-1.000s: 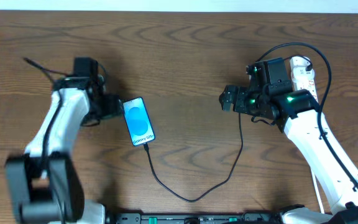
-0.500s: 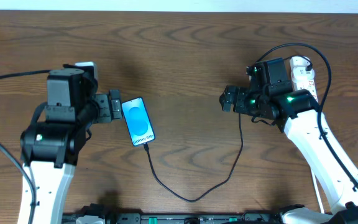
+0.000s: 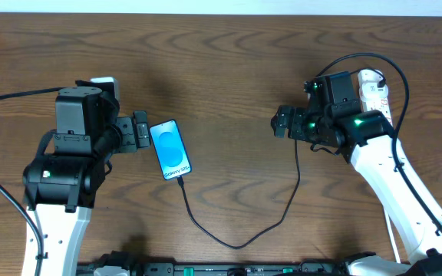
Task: Plug charger to phone and switch on socket
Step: 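Open the left gripper and release the phone on the table, then move the right gripper over the white power strip's charger socket switch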
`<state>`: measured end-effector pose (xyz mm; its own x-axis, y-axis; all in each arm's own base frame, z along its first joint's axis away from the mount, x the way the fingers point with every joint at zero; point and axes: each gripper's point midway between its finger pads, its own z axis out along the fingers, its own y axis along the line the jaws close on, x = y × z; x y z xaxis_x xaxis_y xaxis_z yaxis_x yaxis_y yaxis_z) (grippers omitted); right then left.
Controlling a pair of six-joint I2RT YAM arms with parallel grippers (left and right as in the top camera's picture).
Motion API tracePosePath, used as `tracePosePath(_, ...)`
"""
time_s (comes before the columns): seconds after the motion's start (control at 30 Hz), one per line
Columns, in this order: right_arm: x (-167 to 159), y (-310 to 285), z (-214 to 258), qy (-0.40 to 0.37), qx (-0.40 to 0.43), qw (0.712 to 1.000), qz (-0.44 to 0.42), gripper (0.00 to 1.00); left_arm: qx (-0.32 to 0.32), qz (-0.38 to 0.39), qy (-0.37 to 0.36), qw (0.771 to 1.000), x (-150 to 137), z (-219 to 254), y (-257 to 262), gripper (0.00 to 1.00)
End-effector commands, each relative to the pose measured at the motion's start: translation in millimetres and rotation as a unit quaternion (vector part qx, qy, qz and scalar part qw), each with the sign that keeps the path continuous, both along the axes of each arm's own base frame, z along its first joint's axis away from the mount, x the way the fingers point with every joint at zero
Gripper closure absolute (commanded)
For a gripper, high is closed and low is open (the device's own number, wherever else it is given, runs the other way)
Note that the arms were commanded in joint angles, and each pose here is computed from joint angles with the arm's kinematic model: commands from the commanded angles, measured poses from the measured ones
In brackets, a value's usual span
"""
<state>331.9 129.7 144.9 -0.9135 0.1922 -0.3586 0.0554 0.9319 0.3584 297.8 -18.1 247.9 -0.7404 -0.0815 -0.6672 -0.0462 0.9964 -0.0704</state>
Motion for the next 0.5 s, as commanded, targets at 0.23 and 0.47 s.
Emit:
tracePosePath(0.23,9,-8,10,-0.023,0.001,1.0,-0.004,0.01,0.009,-0.004,-0.003,1.0,1,3,1,0.02)
tracePosePath(0.47,21,-37,19,-0.04,-0.011,0.999,-0.01,0.01,0.009,-0.004,-0.003,1.0,1,3,1,0.02)
